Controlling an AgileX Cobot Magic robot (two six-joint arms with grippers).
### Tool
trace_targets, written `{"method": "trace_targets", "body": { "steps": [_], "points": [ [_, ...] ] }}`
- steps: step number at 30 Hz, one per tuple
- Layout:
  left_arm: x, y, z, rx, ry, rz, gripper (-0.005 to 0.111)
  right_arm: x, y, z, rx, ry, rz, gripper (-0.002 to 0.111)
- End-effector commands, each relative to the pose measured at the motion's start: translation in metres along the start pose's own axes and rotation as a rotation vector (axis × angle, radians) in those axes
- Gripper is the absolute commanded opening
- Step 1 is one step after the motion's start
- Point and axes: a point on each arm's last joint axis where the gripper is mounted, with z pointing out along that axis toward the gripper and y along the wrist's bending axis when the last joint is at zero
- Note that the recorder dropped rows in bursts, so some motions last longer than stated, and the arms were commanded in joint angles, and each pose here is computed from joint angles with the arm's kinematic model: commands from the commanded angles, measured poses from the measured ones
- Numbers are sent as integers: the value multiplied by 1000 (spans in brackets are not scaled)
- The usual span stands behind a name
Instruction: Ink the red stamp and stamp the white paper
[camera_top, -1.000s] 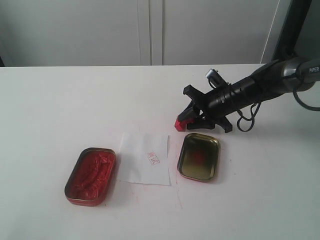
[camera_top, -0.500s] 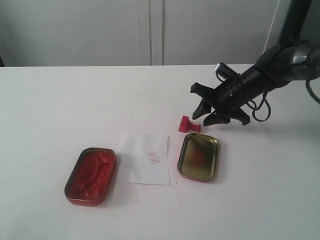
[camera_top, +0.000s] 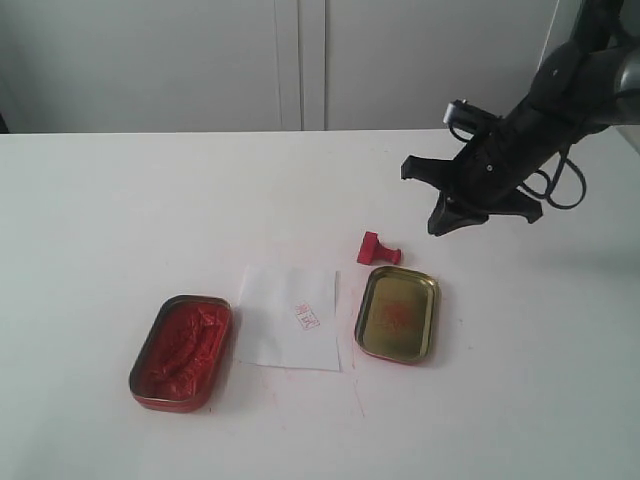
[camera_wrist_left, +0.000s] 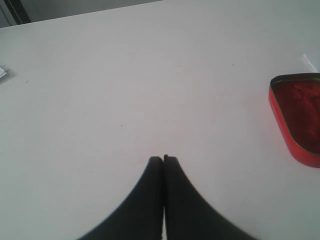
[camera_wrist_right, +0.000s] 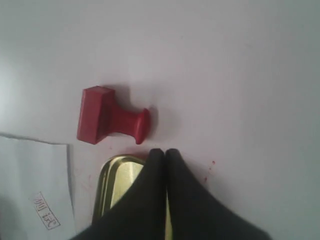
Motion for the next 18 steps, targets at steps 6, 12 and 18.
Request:
{"method": "trace_targets", "body": {
  "steps": [6,12,18],
  "points": [
    [1,0,0,1,1,0,0,8,-1,-25,80,50,-60,0],
    [1,0,0,1,1,0,0,13,-4,-48,194,78,-147,0],
    [1,0,0,1,1,0,0,29,-11,-76,252,25,-178,0]
  ]
}}
